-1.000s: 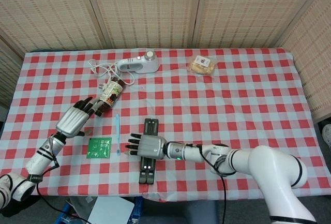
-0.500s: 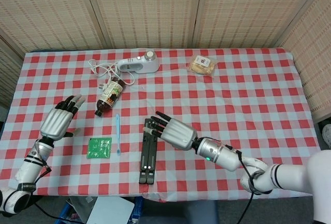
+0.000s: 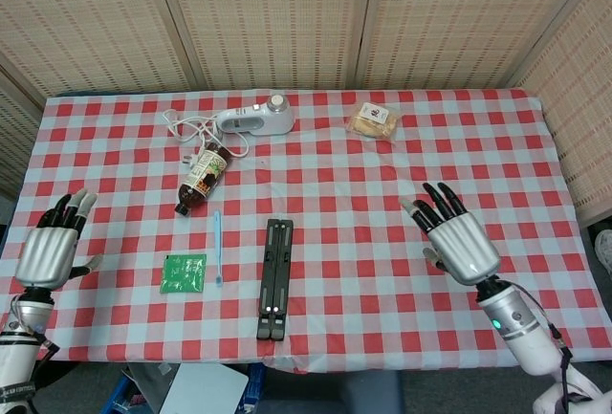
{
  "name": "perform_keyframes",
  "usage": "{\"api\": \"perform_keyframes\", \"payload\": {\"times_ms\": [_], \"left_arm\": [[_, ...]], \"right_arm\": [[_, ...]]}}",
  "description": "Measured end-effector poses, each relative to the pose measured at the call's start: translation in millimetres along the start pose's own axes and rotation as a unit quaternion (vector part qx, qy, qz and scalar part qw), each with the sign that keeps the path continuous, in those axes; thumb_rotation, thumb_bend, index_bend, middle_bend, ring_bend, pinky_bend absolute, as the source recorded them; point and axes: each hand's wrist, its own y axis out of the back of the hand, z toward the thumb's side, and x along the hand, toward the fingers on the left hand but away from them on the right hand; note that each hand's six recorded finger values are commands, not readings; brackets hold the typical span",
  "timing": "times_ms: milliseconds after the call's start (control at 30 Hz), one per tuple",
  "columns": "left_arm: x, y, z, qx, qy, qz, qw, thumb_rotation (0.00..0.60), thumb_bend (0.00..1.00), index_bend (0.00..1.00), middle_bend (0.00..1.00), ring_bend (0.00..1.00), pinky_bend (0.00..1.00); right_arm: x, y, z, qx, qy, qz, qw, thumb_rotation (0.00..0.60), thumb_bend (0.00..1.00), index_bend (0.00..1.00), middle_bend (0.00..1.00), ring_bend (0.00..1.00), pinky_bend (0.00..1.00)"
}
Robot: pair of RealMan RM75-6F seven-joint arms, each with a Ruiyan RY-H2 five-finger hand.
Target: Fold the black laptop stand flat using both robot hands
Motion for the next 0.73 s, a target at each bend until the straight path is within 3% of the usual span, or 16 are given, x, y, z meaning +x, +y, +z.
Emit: {"api": "perform_keyframes", "payload": {"times_ms": [233,400,733], "left_arm": [[-39.4,3.8,-13.4,-0.006,0.031,0.017,0.9994,0.6,0.19,0.0,0.0,0.04,0.18],[-68.4,-2.0,-18.3,-0.011,0.047,0.004,0.9988,0.6,0.19,0.0,0.0,0.04,0.18],[-89.7,-1.0,-16.0,-0.009,0.048,0.009,0.9987,0.6,0.19,0.01,0.0,0.04,0.18]], "right_arm": [[66.8,-3.2,-40.0,-0.022,-0.09,0.007,0.9957,0.6,0.19,0.1,0.24,0.04,0.09],[104.4,-9.5,-52.3,-0.038,-0.132,0.02,0.9903,0.6,0.19,0.1,0.22,0.04,0.09],[133.2,-16.7,-59.9,-0.057,-0.174,0.01,0.9831,0.6,0.19,0.1,0.21,0.04,0.09]]}}
